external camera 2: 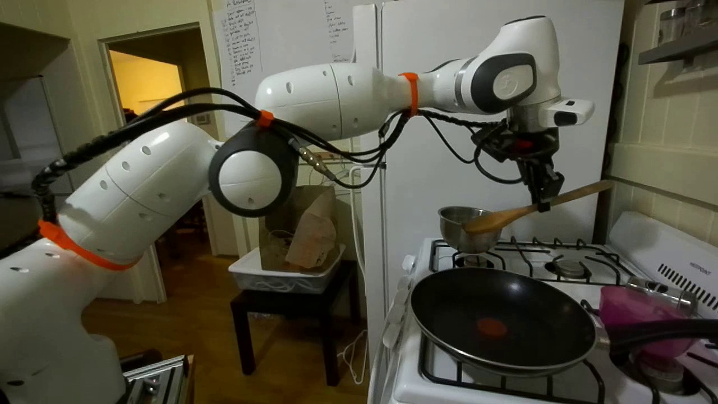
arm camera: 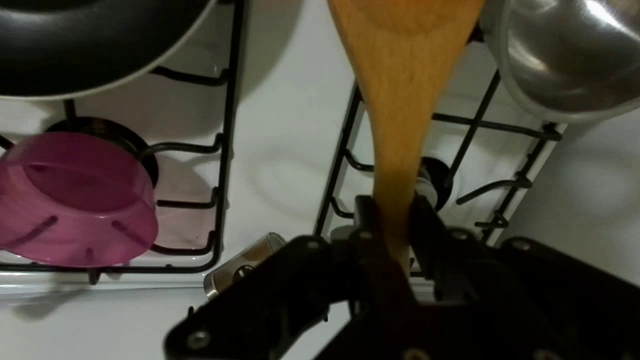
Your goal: Use the wooden spoon to stir the black pan.
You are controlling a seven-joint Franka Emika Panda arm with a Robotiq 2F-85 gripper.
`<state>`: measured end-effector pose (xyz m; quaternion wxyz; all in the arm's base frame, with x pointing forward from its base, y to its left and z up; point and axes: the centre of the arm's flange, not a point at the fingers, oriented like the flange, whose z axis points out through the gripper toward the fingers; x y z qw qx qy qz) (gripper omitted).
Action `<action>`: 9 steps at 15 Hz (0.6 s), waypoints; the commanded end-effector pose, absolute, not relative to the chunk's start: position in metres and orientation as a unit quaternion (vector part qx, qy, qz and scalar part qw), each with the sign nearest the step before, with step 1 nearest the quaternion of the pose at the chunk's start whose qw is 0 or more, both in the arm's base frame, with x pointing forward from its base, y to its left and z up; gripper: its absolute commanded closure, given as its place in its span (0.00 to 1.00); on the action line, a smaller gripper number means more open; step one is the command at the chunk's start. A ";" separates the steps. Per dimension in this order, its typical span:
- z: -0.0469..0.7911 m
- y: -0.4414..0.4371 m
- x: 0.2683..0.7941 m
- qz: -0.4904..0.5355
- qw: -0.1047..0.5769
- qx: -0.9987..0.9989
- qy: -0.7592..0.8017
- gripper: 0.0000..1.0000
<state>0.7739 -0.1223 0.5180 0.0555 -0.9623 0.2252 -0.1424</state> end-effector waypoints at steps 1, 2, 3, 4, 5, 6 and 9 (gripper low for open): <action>0.546 -0.135 0.753 -0.091 0.049 -0.962 0.252 0.95; 0.551 -0.140 0.745 -0.082 0.046 -0.961 0.259 0.95; 0.554 -0.147 0.738 -0.079 0.043 -0.960 0.267 0.95; 0.556 -0.155 0.729 -0.076 0.043 -0.958 0.274 0.95; 0.556 -0.163 0.721 -0.075 0.045 -0.955 0.282 0.95; 0.554 -0.170 0.715 -0.074 0.045 -0.953 0.290 0.95; 0.543 -0.188 0.704 -0.086 0.040 -0.941 0.325 0.95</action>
